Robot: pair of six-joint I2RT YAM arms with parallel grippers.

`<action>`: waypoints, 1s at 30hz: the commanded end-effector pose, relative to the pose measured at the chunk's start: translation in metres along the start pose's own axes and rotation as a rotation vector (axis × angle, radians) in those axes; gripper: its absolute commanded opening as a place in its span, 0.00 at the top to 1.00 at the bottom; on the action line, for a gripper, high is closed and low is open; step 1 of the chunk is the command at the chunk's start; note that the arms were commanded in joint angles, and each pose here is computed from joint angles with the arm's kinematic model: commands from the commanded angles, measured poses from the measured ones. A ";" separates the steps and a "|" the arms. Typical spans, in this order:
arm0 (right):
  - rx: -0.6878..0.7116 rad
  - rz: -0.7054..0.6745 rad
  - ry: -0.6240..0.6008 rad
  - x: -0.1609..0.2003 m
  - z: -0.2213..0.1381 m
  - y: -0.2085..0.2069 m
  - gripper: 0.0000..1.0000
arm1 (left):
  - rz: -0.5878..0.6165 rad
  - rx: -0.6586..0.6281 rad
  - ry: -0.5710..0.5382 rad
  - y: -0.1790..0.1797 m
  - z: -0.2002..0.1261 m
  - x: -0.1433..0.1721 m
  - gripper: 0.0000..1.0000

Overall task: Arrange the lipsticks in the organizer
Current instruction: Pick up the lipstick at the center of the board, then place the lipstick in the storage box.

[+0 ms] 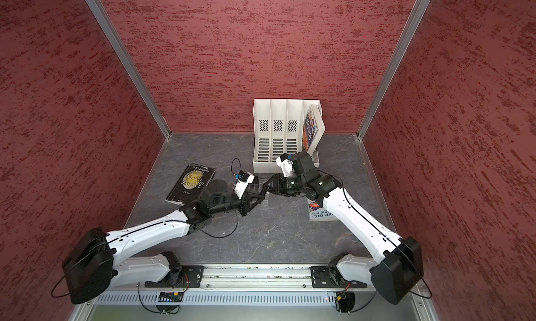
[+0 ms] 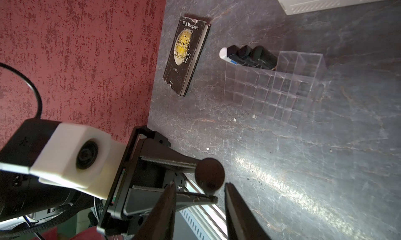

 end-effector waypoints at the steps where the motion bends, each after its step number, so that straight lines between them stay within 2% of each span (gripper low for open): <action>1: 0.014 -0.008 0.001 -0.002 0.001 0.003 0.60 | 0.040 0.036 -0.034 -0.012 0.002 -0.014 0.85; 6: 0.023 0.025 -0.003 -0.003 0.009 -0.003 0.60 | 0.043 0.039 -0.030 -0.014 0.003 -0.014 0.85; 13: 0.031 0.069 -0.003 -0.007 0.022 -0.011 0.72 | 0.049 0.026 -0.027 -0.013 0.003 -0.013 0.81; 14: 0.033 0.075 -0.009 -0.009 0.022 -0.012 0.75 | 0.050 0.023 -0.028 -0.013 0.003 -0.013 0.78; 18: 0.078 0.099 -0.075 -0.019 0.026 -0.023 0.84 | 0.023 -0.033 -0.038 -0.007 -0.005 -0.017 0.42; 21: 0.189 0.098 -0.180 -0.038 0.027 -0.045 0.87 | -0.040 -0.141 -0.078 0.014 -0.023 -0.024 0.27; 23: 0.275 0.051 -0.259 -0.050 0.029 -0.058 0.90 | -0.113 -0.243 -0.110 0.041 -0.041 -0.023 0.23; 27: 0.425 -0.194 -0.368 -0.069 0.044 -0.052 0.92 | -0.301 -0.553 -0.136 0.113 -0.085 -0.013 0.22; 28: 0.470 -0.252 -0.384 -0.074 0.048 -0.051 0.92 | -0.343 -0.609 -0.139 0.128 -0.097 -0.009 0.22; 30: 0.548 -0.324 -0.386 -0.079 0.062 -0.057 0.94 | -0.391 -0.640 -0.161 0.143 -0.110 -0.003 0.23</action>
Point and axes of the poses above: each gripper's point midway between its finger pads, its own z axis out along the fingers, its own y axis along the line the jaws close on, x = y × z, the point moved 1 cm from there along -z, back along the fingers, and after that the axes turned 8 degrees about -z, right-handed, at the moved point
